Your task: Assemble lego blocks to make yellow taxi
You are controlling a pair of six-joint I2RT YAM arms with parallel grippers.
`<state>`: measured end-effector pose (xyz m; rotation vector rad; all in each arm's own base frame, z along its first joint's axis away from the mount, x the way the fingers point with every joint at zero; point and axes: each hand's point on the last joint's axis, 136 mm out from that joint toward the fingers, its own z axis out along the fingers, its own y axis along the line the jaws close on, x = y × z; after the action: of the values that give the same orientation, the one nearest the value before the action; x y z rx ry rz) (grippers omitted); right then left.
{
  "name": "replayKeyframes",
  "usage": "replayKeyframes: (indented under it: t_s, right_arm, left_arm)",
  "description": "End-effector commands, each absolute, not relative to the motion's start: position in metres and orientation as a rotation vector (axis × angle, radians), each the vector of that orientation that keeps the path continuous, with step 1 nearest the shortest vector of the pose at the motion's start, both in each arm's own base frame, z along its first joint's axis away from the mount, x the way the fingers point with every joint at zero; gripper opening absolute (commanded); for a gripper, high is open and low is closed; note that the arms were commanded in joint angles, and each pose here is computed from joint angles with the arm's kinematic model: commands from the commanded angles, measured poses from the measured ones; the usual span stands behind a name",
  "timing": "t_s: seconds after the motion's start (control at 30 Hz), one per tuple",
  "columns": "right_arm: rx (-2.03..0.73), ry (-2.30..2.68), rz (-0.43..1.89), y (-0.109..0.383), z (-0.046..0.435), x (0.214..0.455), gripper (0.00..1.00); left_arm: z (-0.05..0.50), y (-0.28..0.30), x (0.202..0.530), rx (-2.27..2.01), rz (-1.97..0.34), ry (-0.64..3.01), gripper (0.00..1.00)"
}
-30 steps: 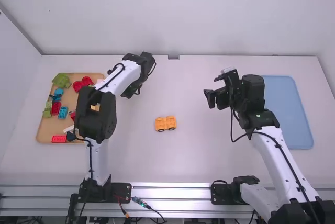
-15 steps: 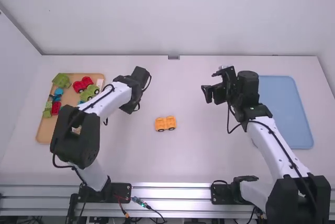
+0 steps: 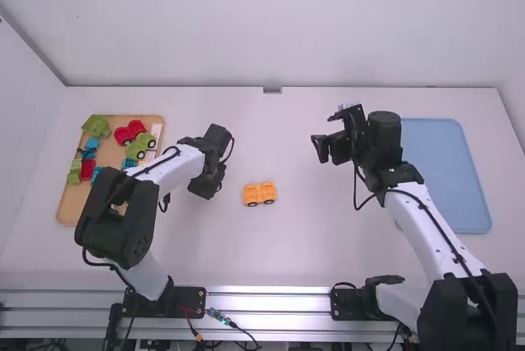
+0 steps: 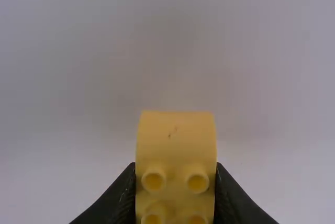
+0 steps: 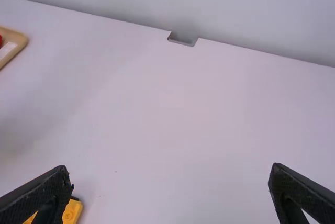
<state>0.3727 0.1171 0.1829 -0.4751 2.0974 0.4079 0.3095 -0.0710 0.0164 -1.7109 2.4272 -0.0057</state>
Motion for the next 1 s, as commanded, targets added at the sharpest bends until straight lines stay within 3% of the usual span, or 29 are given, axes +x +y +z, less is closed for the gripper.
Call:
replayKeyframes:
  t_s: [0.0,0.5,0.53,0.57,0.73,0.87,0.97]
  right_arm:
    - [-0.498,2.063,0.425,0.127,0.196,0.376,0.99]
    - [-0.515,2.062,0.435,0.133,0.196,0.374,0.99]
    - [-0.516,2.061,0.436,0.133,0.196,0.374,0.99]
    - [-0.517,2.061,0.436,0.134,0.196,0.373,0.99]
    - [-0.516,2.061,0.436,0.134,0.196,0.373,0.99]
    - [-0.516,2.062,0.436,0.134,0.196,0.373,0.99]
    - [-0.516,2.062,0.437,0.134,0.196,0.373,0.99]
  left_arm:
    - [0.016,-0.08,0.302,-1.747,-0.056,2.462,0.02]
    - [-0.016,-0.095,0.301,-1.728,-0.258,2.466,0.04]
    - [-0.015,-0.097,0.301,-1.709,-0.262,2.478,0.06]
    - [-0.014,-0.099,0.302,-1.671,-0.268,2.501,0.19]
    - [-0.011,-0.099,0.307,-1.617,-0.279,2.523,0.52]
    - [-0.011,-0.1,0.306,-1.61,-0.275,2.526,0.66]
    - [-0.011,-0.1,0.307,-1.607,-0.278,2.525,0.69]
